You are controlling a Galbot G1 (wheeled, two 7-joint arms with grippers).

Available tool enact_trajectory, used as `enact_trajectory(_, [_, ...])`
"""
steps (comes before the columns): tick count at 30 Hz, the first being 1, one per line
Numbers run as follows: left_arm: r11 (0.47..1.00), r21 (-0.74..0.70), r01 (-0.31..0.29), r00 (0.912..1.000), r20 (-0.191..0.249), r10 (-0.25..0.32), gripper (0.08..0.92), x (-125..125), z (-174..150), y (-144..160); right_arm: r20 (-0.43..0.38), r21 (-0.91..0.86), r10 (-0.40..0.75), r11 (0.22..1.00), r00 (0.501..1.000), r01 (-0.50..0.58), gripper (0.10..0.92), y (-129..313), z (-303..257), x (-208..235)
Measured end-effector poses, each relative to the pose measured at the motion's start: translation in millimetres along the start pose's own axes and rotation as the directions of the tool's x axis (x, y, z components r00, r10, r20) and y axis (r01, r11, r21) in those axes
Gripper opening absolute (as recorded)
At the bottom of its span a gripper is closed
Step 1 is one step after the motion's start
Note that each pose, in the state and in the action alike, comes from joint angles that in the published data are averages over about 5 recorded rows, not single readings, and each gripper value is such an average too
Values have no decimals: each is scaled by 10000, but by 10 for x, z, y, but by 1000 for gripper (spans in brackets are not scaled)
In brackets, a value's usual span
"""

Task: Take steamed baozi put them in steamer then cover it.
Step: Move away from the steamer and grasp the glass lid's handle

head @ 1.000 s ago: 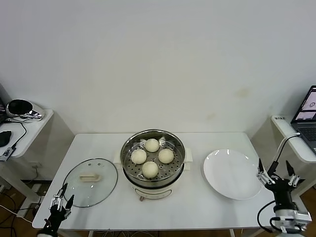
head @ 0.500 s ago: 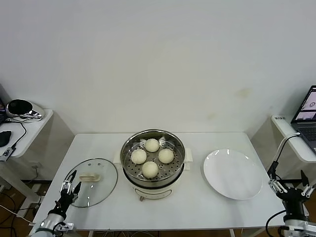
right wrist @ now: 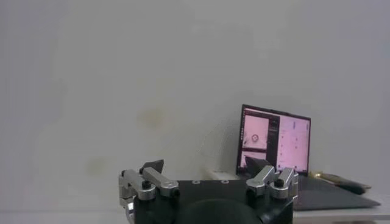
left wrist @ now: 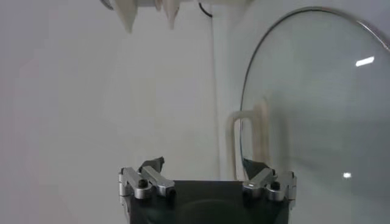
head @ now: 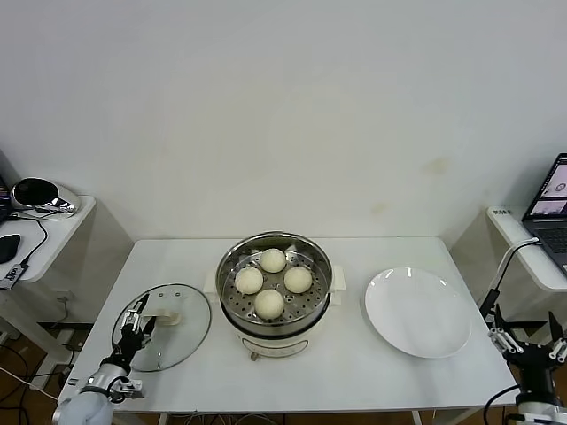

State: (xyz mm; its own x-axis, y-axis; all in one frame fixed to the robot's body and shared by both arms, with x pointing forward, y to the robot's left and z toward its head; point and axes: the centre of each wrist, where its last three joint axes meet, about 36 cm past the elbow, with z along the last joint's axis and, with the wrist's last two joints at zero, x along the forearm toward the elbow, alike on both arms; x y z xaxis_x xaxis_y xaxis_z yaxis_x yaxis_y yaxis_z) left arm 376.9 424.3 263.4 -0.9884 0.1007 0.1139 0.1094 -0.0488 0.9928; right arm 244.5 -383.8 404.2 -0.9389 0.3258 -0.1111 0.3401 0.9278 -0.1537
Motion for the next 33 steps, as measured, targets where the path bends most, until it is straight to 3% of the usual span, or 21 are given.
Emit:
enact_trajectory(7, [9999, 115, -13, 10000, -11, 14, 820, -143, 32, 0, -65, 4, -37, 10000, 10000, 37, 823, 15, 22, 8])
enact_trajectory(10, [9999, 149, -27, 10000, 2, 27, 778, -182, 55, 13, -93, 10, -62, 10000, 9999, 62, 823, 20, 28, 16])
enact_trajectory(25, [9971, 694, -309, 9995, -6, 311, 351, -279, 95, -87, -145, -55, -260, 9996, 9996, 259, 823, 95, 43, 19])
enact_trajectory(33, [9958, 910, -47, 9998, -207, 66, 147, -215, 124, -94, -154, -15, -387, 9993, 9991, 387, 823, 115, 33, 17])
